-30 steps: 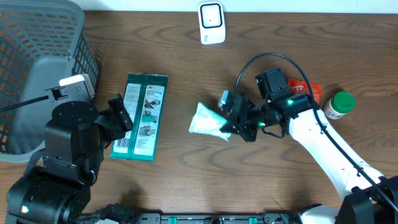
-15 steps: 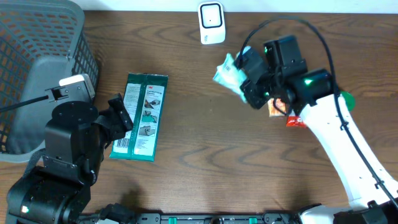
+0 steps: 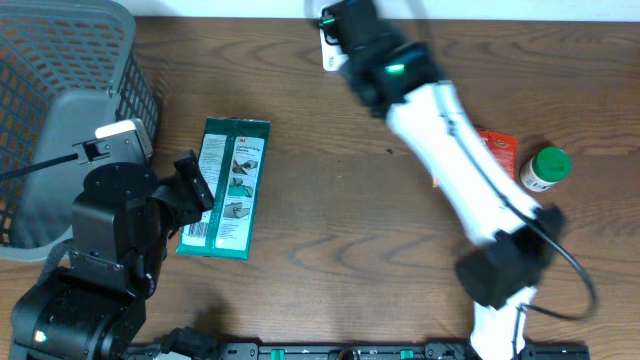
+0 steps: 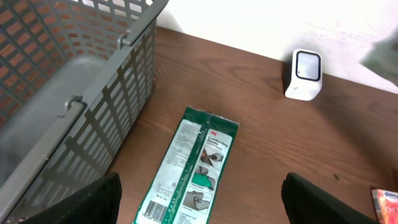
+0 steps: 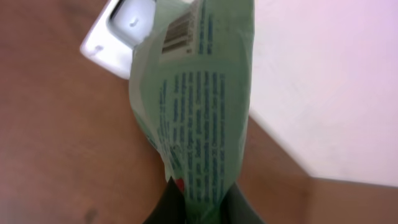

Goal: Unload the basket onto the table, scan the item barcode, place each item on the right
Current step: 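Hold the wipes pouch up in front of the white scanner, then carry the wipes pouch right and drop it on the red packets, then reach both grippers to the green 3M wipes packet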

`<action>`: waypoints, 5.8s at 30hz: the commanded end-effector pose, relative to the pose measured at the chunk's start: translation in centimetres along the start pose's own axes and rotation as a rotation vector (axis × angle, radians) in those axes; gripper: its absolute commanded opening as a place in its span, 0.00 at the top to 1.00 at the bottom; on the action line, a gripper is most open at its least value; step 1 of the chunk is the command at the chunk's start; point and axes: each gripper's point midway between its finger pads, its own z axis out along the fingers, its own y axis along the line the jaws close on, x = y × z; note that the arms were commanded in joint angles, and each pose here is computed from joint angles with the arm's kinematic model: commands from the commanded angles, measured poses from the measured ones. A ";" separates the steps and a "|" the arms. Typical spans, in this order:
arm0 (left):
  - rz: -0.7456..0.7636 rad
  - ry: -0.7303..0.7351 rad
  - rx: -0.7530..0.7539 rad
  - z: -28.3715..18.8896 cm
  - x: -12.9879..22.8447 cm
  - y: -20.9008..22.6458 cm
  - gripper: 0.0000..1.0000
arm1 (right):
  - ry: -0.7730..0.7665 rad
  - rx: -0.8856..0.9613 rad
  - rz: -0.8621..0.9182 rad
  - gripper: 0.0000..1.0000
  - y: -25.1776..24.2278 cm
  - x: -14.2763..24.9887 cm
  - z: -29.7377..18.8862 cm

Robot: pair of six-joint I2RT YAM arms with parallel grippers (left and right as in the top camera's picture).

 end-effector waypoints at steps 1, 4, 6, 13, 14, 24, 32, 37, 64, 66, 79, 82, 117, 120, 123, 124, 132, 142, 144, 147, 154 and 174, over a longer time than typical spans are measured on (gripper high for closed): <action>0.006 -0.009 -0.009 -0.2 -0.2 0.2 0.18 | 0.137 0.395 -0.238 0.99 -1.8 -0.7 2.2; 0.006 -0.010 -0.009 -0.2 -0.2 0.2 0.18 | 0.227 0.582 -0.382 0.99 -1.7 -1.9 4.5; 0.006 -0.010 -0.009 -0.2 -0.2 0.2 0.18 | 0.278 0.656 -0.451 0.99 -1.4 -2.4 6.3; 0.006 -0.010 -0.009 -0.2 -0.2 0.2 0.18 | 0.359 0.720 -0.722 0.99 2.4 -2.4 12.4; 0.006 -0.010 -0.009 -0.2 -0.2 0.2 0.18 | 0.369 0.713 -0.746 0.99 2.8 -2.2 12.8; 0.006 -0.010 -0.009 -0.2 -0.2 0.2 0.18 | 0.350 0.662 -0.844 0.99 6.7 -1.3 15.5; 0.006 -0.010 -0.009 -0.2 -0.2 0.2 0.18 | 0.343 0.626 -0.896 0.99 8.1 -1.2 15.9; 0.006 -0.009 -0.009 -0.2 -0.2 0.2 0.18 | 0.311 0.639 -0.878 0.99 7.8 -1.8 15.8; 0.006 -0.010 -0.009 -0.2 -0.2 0.2 0.18 | 0.302 0.739 -0.919 0.99 1.5 -3.3 15.6; 0.006 -0.009 -0.009 -0.2 -0.2 0.2 0.18 | 0.296 0.756 -0.885 0.99 0.7 -3.9 14.9; 0.006 -0.010 -0.009 -0.2 -0.2 0.2 0.18 | 0.153 0.789 -0.580 0.99 -0.8 -5.7 12.0; 0.006 -0.010 -0.009 -0.2 -0.2 0.2 0.18 | 0.098 0.813 -0.455 0.99 -4.0 -7.1 8.4; 0.006 -0.009 -0.009 -0.2 -0.2 0.2 0.18 | 0.721 -0.435 0.739 0.98 -2.4 29.8 2.6; 0.006 -0.010 -0.009 -0.2 -0.2 0.2 0.18 | 0.743 -0.432 0.752 0.45 -1.5 31.4 3.4; 0.006 -0.009 -0.009 -0.2 -0.2 0.2 0.18 | 0.755 -0.436 0.750 0.20 -1.1 31.8 3.4; 0.006 -0.009 -0.009 -0.2 -0.2 0.2 0.18 | 0.753 -0.435 0.751 0.15 -1.2 31.8 3.4; 0.006 -0.010 -0.009 -0.2 -0.2 0.2 0.18 | 0.578 -0.571 0.818 0.01 -3.3 25.0 1.4; -0.005 -0.027 0.000 -0.2 -0.7 0.0 0.18 | 0.431 -0.962 0.855 0.01 2.4 18.3 -1.6; -0.003 -0.023 -0.002 -0.2 -0.6 0.1 0.18 | 0.439 -0.977 0.822 0.01 3.8 18.2 -1.7; 0.010 0.047 -0.034 0.3 1.2 0.7 0.76 | 0.445 -0.987 0.766 0.01 6.2 18.0 -1.5; 0.039 0.265 -0.145 5.0 6.8 1.4 0.67 | 0.383 -1.004 0.694 0.01 9.8 17.2 -0.4; 0.087 0.739 -0.145 19.8 14.4 3.0 0.92 | 0.308 -1.050 0.610 0.05 15.5 14.1 -1.5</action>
